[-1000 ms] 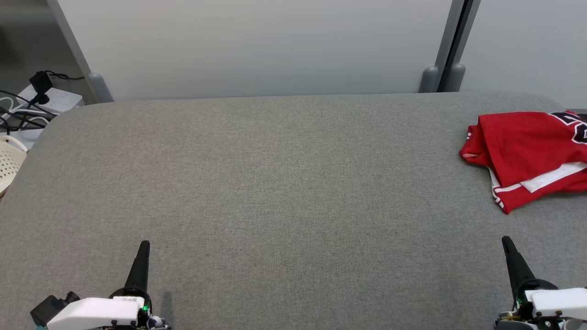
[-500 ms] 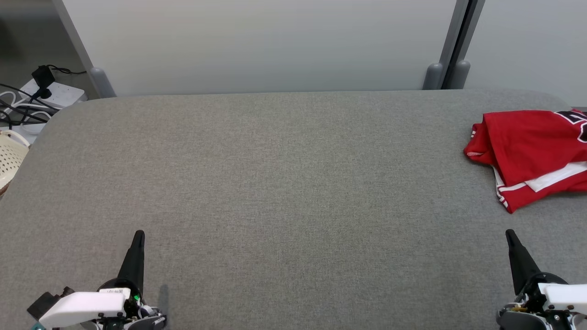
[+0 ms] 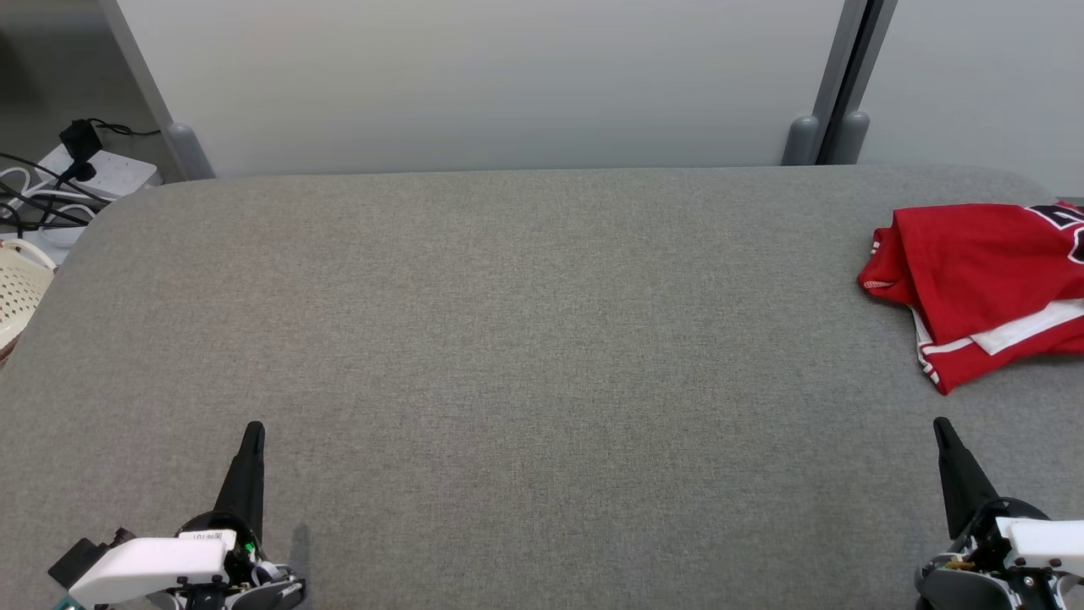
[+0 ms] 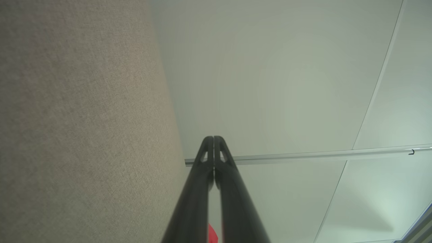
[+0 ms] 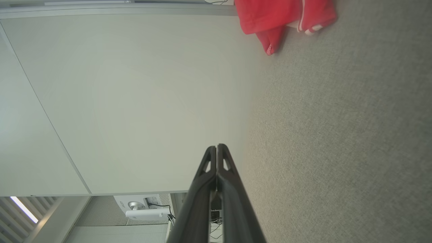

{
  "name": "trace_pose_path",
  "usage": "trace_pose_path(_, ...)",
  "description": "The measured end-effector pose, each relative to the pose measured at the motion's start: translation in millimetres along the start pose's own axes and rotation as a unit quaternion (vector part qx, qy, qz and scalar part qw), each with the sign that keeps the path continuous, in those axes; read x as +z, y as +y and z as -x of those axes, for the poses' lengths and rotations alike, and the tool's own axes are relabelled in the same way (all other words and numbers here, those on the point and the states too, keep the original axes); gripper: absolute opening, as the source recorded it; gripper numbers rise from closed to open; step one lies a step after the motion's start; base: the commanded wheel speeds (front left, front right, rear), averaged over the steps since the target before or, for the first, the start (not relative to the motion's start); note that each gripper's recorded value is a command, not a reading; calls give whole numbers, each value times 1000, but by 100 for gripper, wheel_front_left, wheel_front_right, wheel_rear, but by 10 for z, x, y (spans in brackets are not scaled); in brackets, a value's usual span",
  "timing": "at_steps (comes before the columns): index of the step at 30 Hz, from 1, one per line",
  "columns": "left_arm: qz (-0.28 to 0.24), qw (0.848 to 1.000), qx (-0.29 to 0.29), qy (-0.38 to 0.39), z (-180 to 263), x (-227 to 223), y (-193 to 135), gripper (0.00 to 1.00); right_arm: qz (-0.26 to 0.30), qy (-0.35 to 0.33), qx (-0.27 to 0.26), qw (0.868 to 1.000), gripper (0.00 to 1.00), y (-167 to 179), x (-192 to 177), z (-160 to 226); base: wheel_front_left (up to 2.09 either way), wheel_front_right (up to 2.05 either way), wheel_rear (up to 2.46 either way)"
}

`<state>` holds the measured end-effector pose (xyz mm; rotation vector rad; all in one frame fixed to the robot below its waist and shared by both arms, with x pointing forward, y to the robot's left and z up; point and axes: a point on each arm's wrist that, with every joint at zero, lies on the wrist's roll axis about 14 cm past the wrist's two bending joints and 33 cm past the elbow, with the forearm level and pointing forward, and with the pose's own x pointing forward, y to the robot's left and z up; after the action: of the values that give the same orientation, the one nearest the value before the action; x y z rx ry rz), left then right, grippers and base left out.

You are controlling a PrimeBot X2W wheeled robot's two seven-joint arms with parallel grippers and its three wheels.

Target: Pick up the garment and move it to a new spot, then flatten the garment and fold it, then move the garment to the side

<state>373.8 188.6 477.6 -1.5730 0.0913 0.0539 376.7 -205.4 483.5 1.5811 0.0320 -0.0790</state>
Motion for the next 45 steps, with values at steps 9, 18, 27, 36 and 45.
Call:
trace_pose_path(9, 0, 1000, 0, 0, 0, 3, 0, 0, 0, 0, 0, 1000, 0, 0, 3, 0, 0, 0, 0)
trace_pose_path(18, 0, 1000, 0, -1, 0, 3, 0, 0, 0, -1, 0, 1000, 0, 0, 4, 0, 0, 0, 0)
trace_pose_path(27, 0, 1000, 0, -1, 0, 4, 0, 0, -1, -1, 0, 1000, 0, 0, 5, 0, 0, 0, 0)
trace_pose_path(36, 1, 1000, 0, -1, 0, 5, 0, 0, -1, 2, 0, 1000, 0, 0, -3, 0, 0, 0, 0)
trace_pose_path(45, 1, 1000, 0, -1, 1, 5, 0, 0, -1, 1, 0, 1000, 0, 0, -1, 1, 0, 0, 0)
